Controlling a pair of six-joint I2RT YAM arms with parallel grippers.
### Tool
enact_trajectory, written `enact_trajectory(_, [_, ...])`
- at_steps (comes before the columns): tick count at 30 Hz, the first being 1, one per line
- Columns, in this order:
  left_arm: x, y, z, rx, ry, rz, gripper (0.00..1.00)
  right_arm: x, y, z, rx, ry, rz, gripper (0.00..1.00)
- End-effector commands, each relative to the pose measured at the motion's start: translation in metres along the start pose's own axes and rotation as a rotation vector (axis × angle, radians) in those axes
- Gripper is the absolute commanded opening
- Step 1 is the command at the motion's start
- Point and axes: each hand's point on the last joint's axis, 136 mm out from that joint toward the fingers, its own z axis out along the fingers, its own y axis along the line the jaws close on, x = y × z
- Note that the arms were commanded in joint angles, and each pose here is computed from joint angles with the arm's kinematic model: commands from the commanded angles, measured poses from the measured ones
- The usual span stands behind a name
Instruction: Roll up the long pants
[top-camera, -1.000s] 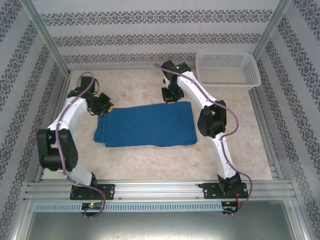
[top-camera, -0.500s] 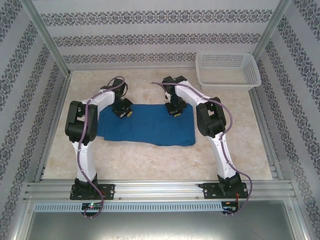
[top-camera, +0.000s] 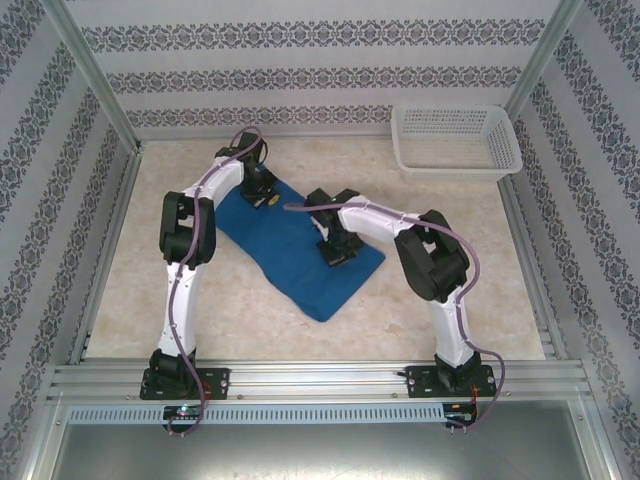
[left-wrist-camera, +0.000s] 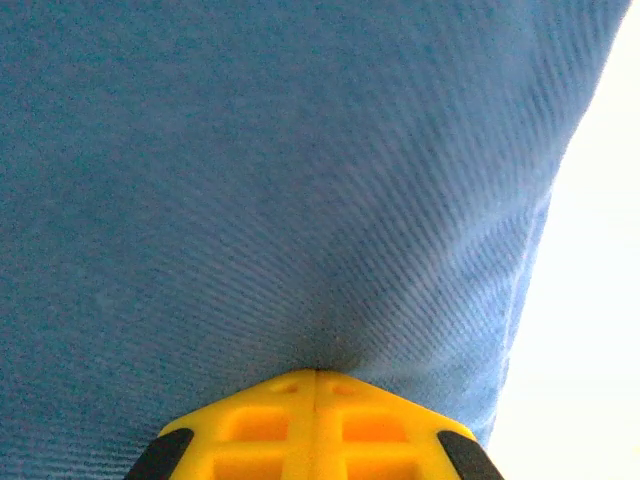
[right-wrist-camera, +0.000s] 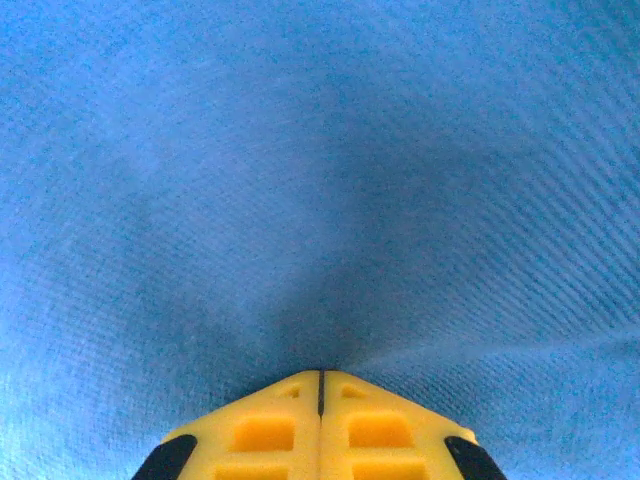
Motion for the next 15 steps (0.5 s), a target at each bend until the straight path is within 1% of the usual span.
enact_trajectory(1, [-0.025, 0.000, 0.041, 0.017, -0.037, -0.020, 0.00, 0.041, 0.049, 0.008, -0.080, 0.128, -0.008, 0.00])
enact_trajectory(5, [-0.025, -0.036, 0.062, 0.150, -0.006, -0.018, 0.00, 0.039, 0.093, 0.005, -0.121, 0.118, -0.050, 0.00])
enact_trajectory(8, [-0.016, -0.066, 0.065, 0.257, 0.034, 0.025, 0.00, 0.029, 0.117, -0.001, -0.154, 0.098, -0.071, 0.00])
enact_trajectory(10, [-0.015, -0.080, 0.049, 0.297, 0.033, 0.064, 0.00, 0.020, 0.120, -0.012, -0.152, 0.069, -0.079, 0.00])
enact_trajectory(12, [-0.017, -0.097, 0.017, 0.334, 0.002, 0.118, 0.00, 0.008, 0.117, -0.031, -0.142, 0.020, -0.092, 0.00])
enact_trajectory(13, [-0.019, -0.104, -0.003, 0.354, -0.015, 0.148, 0.04, 0.001, 0.113, -0.043, -0.140, -0.007, -0.095, 0.00])
enact_trajectory(15, [-0.025, -0.111, -0.044, 0.377, -0.050, 0.185, 0.32, -0.015, 0.104, -0.068, -0.138, -0.072, -0.095, 0.00])
